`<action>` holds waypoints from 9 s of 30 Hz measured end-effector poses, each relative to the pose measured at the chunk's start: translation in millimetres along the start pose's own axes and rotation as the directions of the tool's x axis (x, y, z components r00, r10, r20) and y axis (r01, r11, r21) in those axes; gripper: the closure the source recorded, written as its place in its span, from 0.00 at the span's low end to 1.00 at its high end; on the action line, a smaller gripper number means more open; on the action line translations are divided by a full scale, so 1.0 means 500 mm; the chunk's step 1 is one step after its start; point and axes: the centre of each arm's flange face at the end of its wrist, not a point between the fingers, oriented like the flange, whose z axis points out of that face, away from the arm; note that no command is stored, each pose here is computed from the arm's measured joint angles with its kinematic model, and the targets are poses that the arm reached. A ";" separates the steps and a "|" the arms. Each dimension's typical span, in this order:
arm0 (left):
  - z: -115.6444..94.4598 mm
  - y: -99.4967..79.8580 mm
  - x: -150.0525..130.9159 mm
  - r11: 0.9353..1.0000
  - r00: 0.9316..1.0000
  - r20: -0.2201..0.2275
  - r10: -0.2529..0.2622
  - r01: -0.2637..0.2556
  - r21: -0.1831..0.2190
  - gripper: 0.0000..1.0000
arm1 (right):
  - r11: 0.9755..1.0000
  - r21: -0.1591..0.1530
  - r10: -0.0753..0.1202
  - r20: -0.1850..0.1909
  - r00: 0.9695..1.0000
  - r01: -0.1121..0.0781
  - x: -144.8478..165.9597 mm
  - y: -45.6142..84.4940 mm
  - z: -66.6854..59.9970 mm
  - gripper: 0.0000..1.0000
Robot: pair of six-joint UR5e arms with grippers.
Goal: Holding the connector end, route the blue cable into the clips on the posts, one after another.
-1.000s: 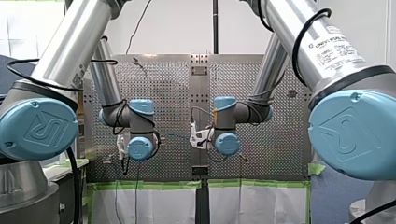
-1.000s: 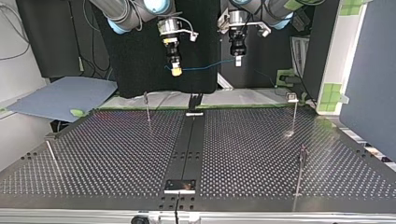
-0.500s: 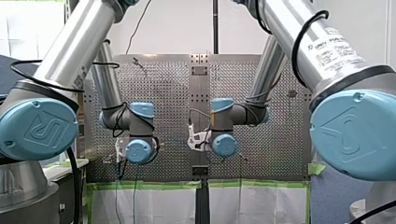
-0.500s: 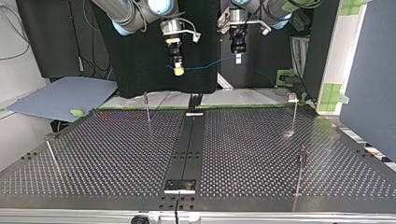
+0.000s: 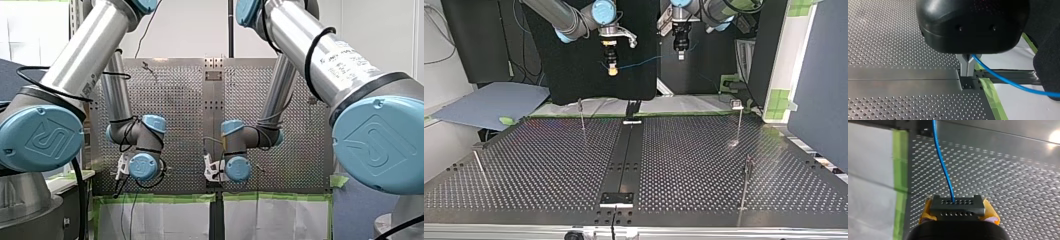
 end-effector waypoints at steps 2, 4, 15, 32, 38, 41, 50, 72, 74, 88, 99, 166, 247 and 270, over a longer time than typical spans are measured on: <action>0.000 0.000 0.001 1.000 1.000 -0.002 0.002 -0.002 0.000 1.00 | 1.000 0.001 -0.009 0.021 1.000 0.009 -0.006 0.001 -0.004 1.00; -0.001 0.000 0.000 1.000 1.000 -0.003 0.003 -0.003 0.001 1.00 | 1.000 0.003 -0.018 0.042 0.999 0.018 -0.011 0.003 -0.008 1.00; -0.002 -0.010 -0.049 0.997 0.999 0.008 -0.040 0.039 0.071 1.00 | 0.994 0.096 0.055 -0.057 0.997 -0.049 0.094 -0.051 -0.013 1.00; -0.023 0.010 -0.137 0.979 0.982 0.000 -0.187 0.187 0.085 1.00 | 0.970 0.221 0.140 -0.146 0.979 -0.106 0.269 -0.055 -0.038 1.00; 0.015 0.033 -0.201 0.962 0.962 0.034 -0.271 0.269 0.042 1.00 | 0.966 0.228 0.167 -0.200 0.966 -0.120 0.355 -0.043 -0.042 1.00; 0.038 0.049 -0.237 0.951 0.949 0.061 -0.310 0.310 0.012 1.00 | 0.964 0.235 0.182 -0.228 0.956 -0.127 0.402 -0.037 -0.046 1.00; 0.091 0.107 -0.342 0.922 0.920 0.146 -0.364 0.378 -0.084 1.00 | 0.957 0.261 0.192 -0.257 0.947 -0.123 0.481 -0.037 -0.044 1.00; 0.093 0.212 -0.584 0.832 0.792 0.315 -0.523 0.554 -0.010 1.00 | 0.937 0.328 0.204 -0.246 0.947 -0.117 0.538 -0.044 0.028 1.00; 0.088 0.221 -0.610 0.830 0.784 0.331 -0.526 0.558 -0.003 1.00 | 0.935 0.336 0.200 -0.238 0.950 -0.113 0.541 -0.052 0.034 1.00; 0.081 0.263 -0.676 0.851 0.816 0.331 -0.474 0.521 -0.068 1.00 | 0.920 0.380 0.199 -0.250 0.947 -0.093 0.653 -0.067 0.040 1.00; 0.093 0.286 -0.698 0.849 0.819 0.333 -0.468 0.521 -0.089 1.00 | 0.911 0.404 0.217 -0.296 0.930 -0.084 0.745 -0.083 0.034 1.00; 0.244 0.491 -0.834 0.854 0.825 0.371 -0.427 0.503 -0.134 1.00 | 0.810 0.559 0.425 -0.353 0.834 -0.177 0.930 -0.177 0.096 1.00; 0.440 0.559 -0.873 0.788 0.712 0.370 -0.597 0.607 0.104 0.90 | 0.814 0.523 0.482 -0.366 0.796 -0.252 0.941 -0.118 0.285 1.00; 0.441 0.563 -0.878 0.695 0.611 0.369 -0.700 0.701 0.159 0.00 | 0.825 0.504 0.468 -0.358 0.808 -0.255 0.935 -0.095 0.297 1.00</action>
